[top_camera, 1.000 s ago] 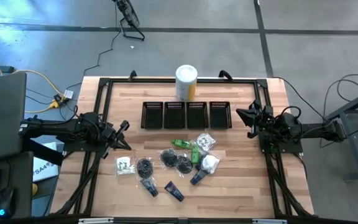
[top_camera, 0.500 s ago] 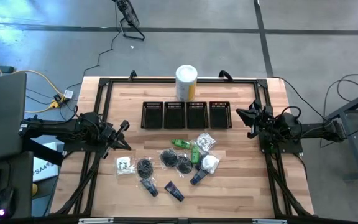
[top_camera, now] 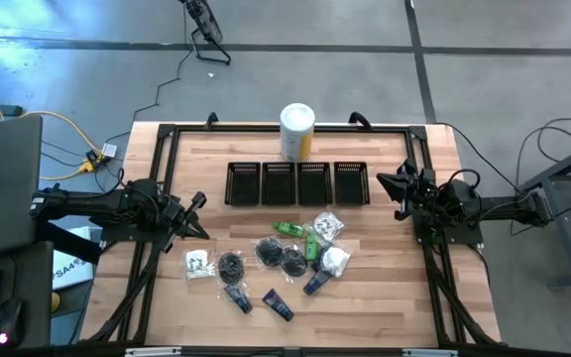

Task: Pick & Place Travel size toiletries

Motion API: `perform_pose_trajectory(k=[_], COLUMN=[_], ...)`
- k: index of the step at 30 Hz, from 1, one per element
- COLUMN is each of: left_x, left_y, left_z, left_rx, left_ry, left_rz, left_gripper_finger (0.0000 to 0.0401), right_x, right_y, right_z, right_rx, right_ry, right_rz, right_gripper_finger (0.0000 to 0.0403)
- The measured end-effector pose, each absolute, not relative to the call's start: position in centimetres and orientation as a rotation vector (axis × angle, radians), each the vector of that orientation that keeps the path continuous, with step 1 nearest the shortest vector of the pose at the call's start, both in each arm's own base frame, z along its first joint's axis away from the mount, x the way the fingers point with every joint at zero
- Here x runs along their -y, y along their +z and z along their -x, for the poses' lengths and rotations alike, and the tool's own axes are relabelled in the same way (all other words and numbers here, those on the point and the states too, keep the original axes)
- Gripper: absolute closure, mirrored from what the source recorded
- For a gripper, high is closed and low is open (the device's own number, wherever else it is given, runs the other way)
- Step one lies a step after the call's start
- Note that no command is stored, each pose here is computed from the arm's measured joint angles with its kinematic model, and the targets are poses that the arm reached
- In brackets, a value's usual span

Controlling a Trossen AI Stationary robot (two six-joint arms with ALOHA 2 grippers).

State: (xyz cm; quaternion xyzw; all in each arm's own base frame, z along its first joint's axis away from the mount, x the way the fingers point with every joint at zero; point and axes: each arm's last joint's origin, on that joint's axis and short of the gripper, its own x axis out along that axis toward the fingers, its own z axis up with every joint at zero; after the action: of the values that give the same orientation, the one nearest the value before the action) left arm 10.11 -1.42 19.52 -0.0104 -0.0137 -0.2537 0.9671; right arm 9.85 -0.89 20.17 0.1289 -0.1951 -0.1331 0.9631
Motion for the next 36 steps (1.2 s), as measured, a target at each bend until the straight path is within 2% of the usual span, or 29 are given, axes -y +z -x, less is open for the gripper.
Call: perform_pose_trajectory(k=[25,36], left_x=[1.42,1.25], left_y=[19.51,19.57], left_z=[-10.11,-10.2], left_rx=[0.028,0.089], left_ry=[-0.513,-0.439], left_rz=[0.02,-0.223], left_gripper_finger=[0.04,0.04], right_x=[0.89,0.89], right_y=[20.19,20.18], right_z=[-9.85,-9.85], right_rx=[0.396,0.395], right_ry=[-0.27,-0.271], right_rz=[-0.261,-0.258], right_gripper_finger=[0.0394,0.0394])
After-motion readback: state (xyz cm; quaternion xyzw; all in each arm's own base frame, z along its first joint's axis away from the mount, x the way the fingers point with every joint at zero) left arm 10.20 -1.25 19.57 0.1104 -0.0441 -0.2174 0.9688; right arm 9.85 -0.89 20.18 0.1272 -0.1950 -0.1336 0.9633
